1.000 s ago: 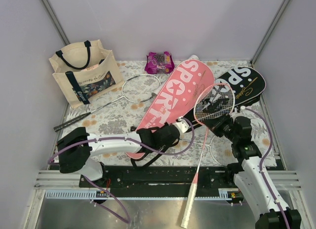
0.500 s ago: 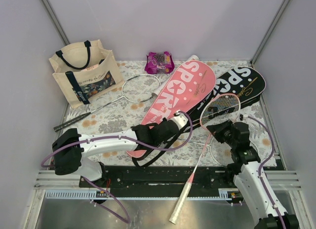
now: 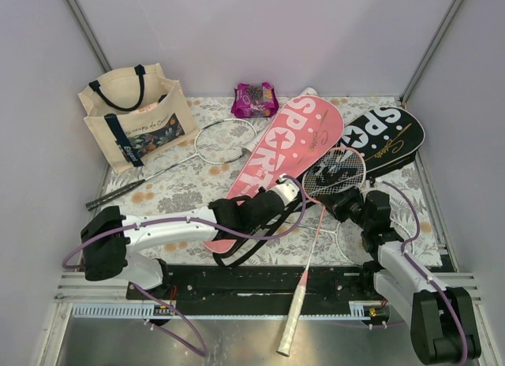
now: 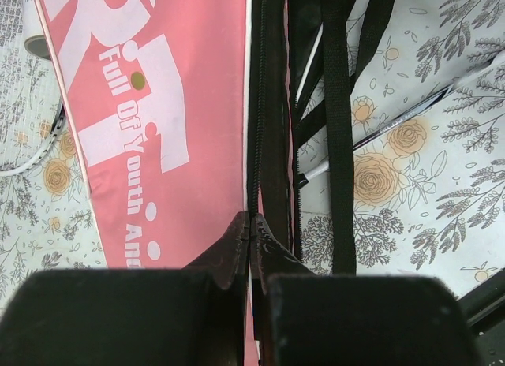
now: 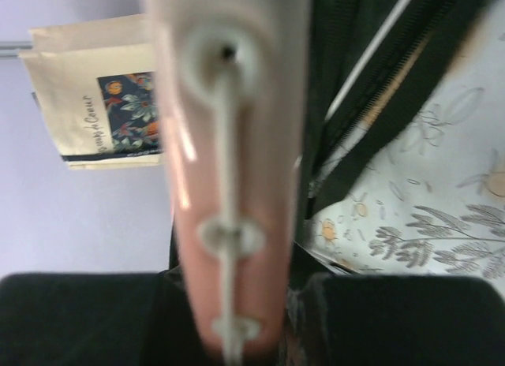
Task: Pack up the badminton gear
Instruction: Place the racket in the racket bag.
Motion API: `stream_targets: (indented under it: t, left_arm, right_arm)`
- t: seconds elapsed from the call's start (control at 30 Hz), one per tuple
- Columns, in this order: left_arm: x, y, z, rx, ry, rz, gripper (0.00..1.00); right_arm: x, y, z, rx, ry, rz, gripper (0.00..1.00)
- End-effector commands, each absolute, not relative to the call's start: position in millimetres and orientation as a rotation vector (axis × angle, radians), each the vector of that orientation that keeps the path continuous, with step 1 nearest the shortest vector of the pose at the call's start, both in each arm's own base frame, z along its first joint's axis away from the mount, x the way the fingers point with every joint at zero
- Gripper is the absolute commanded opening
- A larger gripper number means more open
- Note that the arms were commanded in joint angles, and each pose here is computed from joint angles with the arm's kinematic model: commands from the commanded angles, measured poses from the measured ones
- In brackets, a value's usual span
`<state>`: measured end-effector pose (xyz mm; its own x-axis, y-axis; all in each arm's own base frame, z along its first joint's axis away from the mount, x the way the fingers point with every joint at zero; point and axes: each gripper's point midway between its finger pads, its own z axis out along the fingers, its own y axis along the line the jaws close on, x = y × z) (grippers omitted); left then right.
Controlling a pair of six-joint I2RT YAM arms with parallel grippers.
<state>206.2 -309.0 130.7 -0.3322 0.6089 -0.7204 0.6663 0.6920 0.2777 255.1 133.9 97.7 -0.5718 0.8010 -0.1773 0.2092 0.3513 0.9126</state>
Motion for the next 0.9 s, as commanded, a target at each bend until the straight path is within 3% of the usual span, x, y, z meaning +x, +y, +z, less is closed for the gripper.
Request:
stream_targets:
  t: [0.0, 0.87]
  left_arm:
    - [209, -320, 171, 0.875, 1.986, -0.200, 0.00]
    - [183, -337, 181, 0.979, 1.901, -0.450, 0.00]
  right_arm:
    - [263, 143, 143, 0.741, 1.852, 1.341, 0.00]
    - [279, 205, 184, 0.485, 1.801, 1.729, 0.00]
